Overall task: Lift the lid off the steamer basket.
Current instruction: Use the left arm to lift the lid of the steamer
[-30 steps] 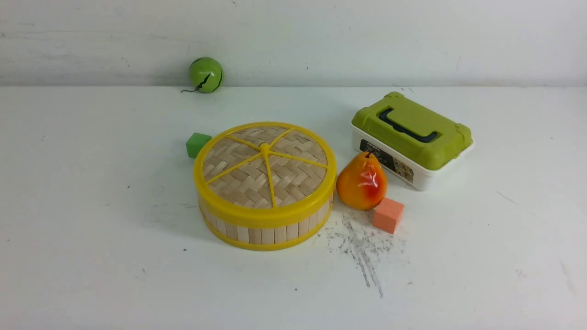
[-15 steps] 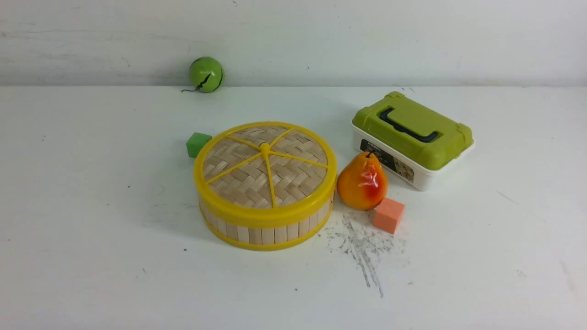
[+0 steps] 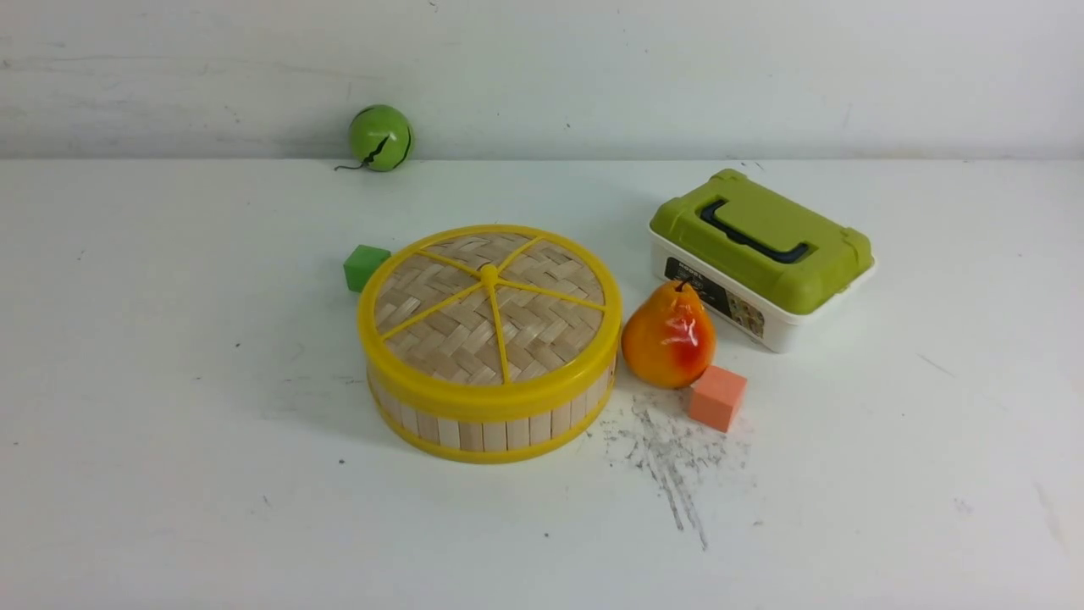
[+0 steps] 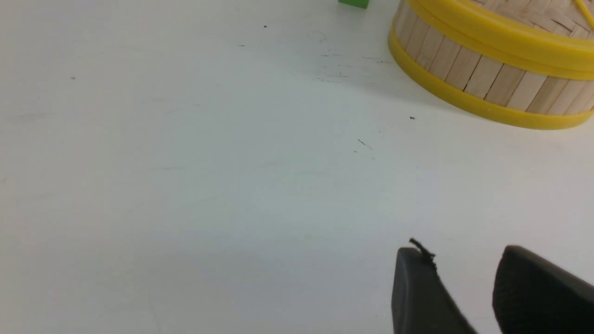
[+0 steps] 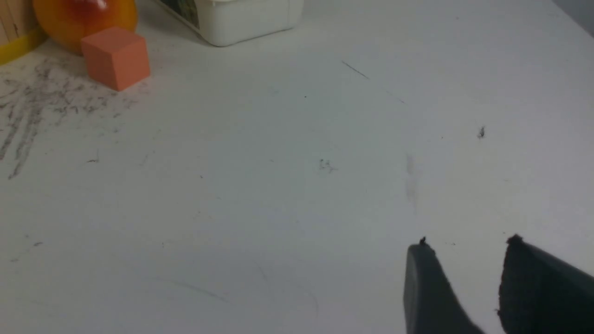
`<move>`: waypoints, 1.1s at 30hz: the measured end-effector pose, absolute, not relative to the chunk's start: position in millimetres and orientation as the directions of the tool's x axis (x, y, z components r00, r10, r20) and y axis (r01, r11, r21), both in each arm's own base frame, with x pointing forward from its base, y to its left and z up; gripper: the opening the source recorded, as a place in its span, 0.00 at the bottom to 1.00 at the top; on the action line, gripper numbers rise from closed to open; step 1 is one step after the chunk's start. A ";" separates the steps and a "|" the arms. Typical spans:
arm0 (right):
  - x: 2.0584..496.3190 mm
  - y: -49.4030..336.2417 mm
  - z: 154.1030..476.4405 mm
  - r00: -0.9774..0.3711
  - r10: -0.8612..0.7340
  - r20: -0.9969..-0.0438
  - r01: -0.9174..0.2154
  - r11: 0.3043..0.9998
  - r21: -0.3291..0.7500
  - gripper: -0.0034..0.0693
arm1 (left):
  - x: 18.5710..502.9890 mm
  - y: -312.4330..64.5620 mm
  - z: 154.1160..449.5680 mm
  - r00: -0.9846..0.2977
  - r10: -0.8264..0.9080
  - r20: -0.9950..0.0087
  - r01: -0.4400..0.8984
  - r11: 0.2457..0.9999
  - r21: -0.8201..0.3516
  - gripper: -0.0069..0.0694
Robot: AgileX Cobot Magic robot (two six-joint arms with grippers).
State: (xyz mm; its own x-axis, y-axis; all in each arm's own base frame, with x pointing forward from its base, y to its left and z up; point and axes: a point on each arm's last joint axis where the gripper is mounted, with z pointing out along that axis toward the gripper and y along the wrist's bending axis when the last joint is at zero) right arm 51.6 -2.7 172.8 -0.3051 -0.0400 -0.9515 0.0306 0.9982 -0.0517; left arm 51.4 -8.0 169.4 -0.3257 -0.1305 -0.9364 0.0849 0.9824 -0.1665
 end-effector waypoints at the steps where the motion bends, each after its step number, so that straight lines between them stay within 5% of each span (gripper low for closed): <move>1: 51.6 -2.7 172.8 -0.305 -0.040 -0.951 0.031 0.998 -0.052 0.38 | 51.4 -8.0 169.4 -0.326 -0.131 -0.936 0.085 0.982 -0.166 0.40; 7: 51.6 -2.7 172.8 -0.305 -0.040 -0.951 0.031 0.998 -0.052 0.38 | 52.5 -8.2 173.2 -0.285 -0.142 -0.948 0.090 0.981 -0.174 0.40; 17: 51.6 -2.7 172.8 -0.305 -0.040 -0.951 0.031 0.998 -0.052 0.38 | 52.9 -5.2 221.8 0.240 -0.216 -0.946 0.155 0.971 -0.183 0.40; 25: 51.6 -2.7 172.8 -0.305 -0.040 -0.951 0.031 0.998 -0.052 0.38 | 49.5 -3.3 232.2 0.351 -0.253 -0.902 0.170 0.964 -0.205 0.40; 30: 51.6 -2.7 172.8 -0.305 -0.040 -0.951 0.031 0.998 -0.052 0.38 | 48.3 2.2 235.5 0.327 -0.584 -0.743 0.260 0.811 -0.524 0.40; 31: 51.6 -2.7 172.8 -0.305 -0.040 -0.951 0.031 0.998 -0.052 0.38 | 48.4 3.2 237.3 0.281 -0.703 -0.654 0.292 0.712 -0.639 0.39; 33: 51.6 -2.7 172.8 -0.305 -0.040 -0.951 0.031 0.998 -0.052 0.38 | 48.2 1.5 241.2 0.233 -0.738 -0.633 0.297 0.674 -0.676 0.36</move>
